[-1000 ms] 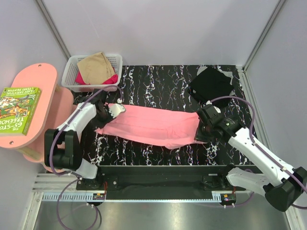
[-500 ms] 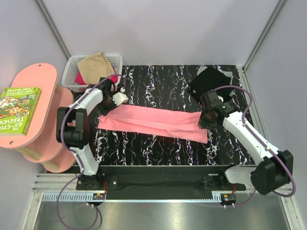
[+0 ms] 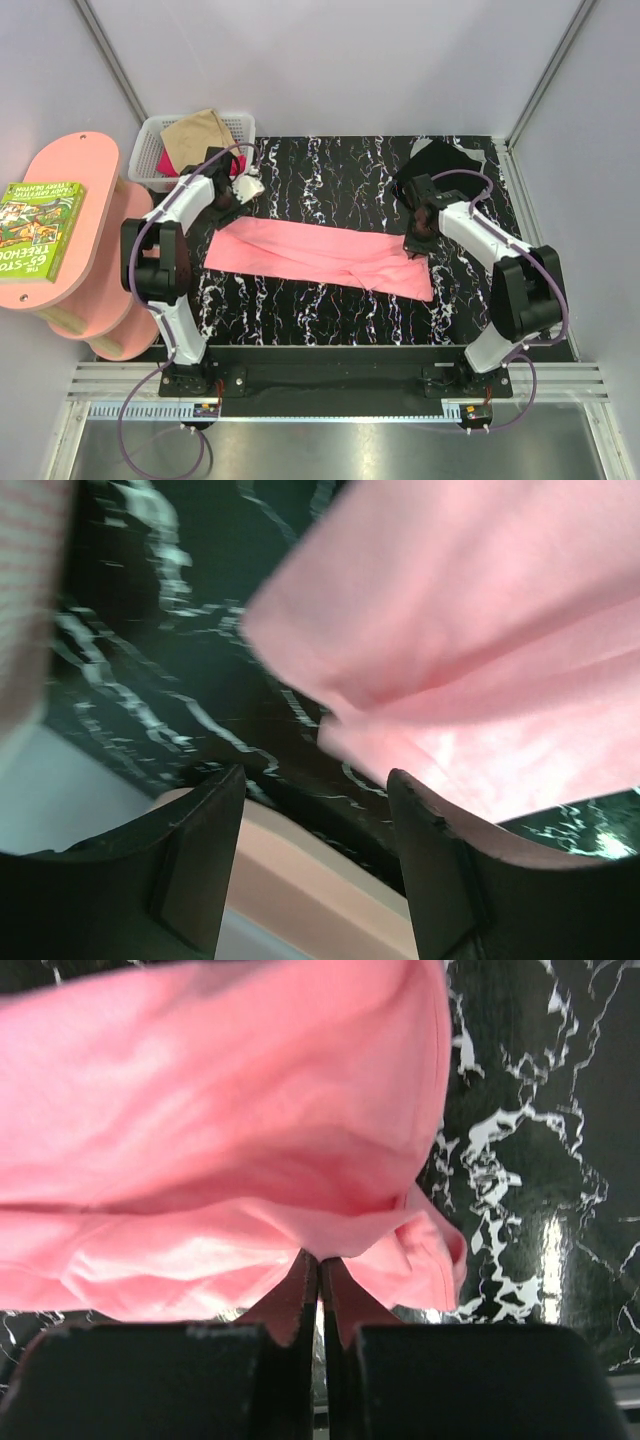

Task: Fold and stack the t-shirts
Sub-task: Fold the tshirt

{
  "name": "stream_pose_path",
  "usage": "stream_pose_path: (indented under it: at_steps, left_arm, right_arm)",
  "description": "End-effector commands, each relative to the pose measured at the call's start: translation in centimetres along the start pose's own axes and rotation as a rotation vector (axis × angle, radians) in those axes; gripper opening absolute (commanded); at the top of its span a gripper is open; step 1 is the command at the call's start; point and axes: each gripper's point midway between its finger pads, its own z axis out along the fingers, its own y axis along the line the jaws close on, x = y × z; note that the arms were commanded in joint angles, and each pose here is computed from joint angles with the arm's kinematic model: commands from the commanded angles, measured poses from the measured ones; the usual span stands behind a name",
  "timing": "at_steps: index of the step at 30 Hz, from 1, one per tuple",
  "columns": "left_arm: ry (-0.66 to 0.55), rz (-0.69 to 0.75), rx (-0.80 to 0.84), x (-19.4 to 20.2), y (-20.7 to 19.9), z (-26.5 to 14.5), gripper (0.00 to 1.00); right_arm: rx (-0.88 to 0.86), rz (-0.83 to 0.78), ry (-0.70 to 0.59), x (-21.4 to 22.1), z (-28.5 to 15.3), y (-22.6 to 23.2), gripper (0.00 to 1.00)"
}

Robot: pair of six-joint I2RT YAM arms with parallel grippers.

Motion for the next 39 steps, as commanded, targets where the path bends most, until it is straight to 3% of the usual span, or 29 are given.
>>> stream_pose_path:
  at_steps: [1, 7, 10, 14, 17, 25, 32, 39]
  left_arm:
    - [-0.105, -0.008, -0.168, -2.3, 3.7, -5.2, 0.64]
    - [-0.169, 0.006, -0.208, -3.3, 3.1, -8.3, 0.64]
    - [-0.183, 0.066, -0.169, -3.5, -0.6, -8.6, 0.64]
    - [-0.135, 0.178, -0.033, -2.6, -8.3, -5.7, 0.63]
    - [-0.118, 0.159, 0.050, -2.0, -10.5, -3.4, 0.62]
    - [-0.075, 0.077, 0.107, -2.2, -9.4, 0.1, 0.59]
    - [-0.062, 0.023, 0.121, -2.0, -8.4, 1.2, 0.57]
    - [-0.064, 0.013, 0.129, -1.5, -8.9, 1.0, 0.57]
  right_arm:
    - [-0.030, -0.011, -0.076, -4.1, 0.0, 1.1, 0.10]
    - [-0.014, -0.012, -0.100, -6.9, 0.5, 0.9, 0.28]
    - [0.016, -0.023, -0.142, -8.6, -0.5, 0.4, 0.37]
    - [-0.042, -0.021, -0.147, -8.6, -2.7, 1.2, 0.37]
    - [-0.177, -0.030, -0.126, -6.5, -4.4, 2.9, 0.37]
    - [-0.304, -0.256, -0.069, 2.5, -5.8, 6.8, 0.32]
    - [-0.281, -0.414, -0.048, 4.6, -4.5, 8.6, 0.32]
    - [-0.339, -0.449, -0.012, 5.5, -3.4, 12.7, 0.30]
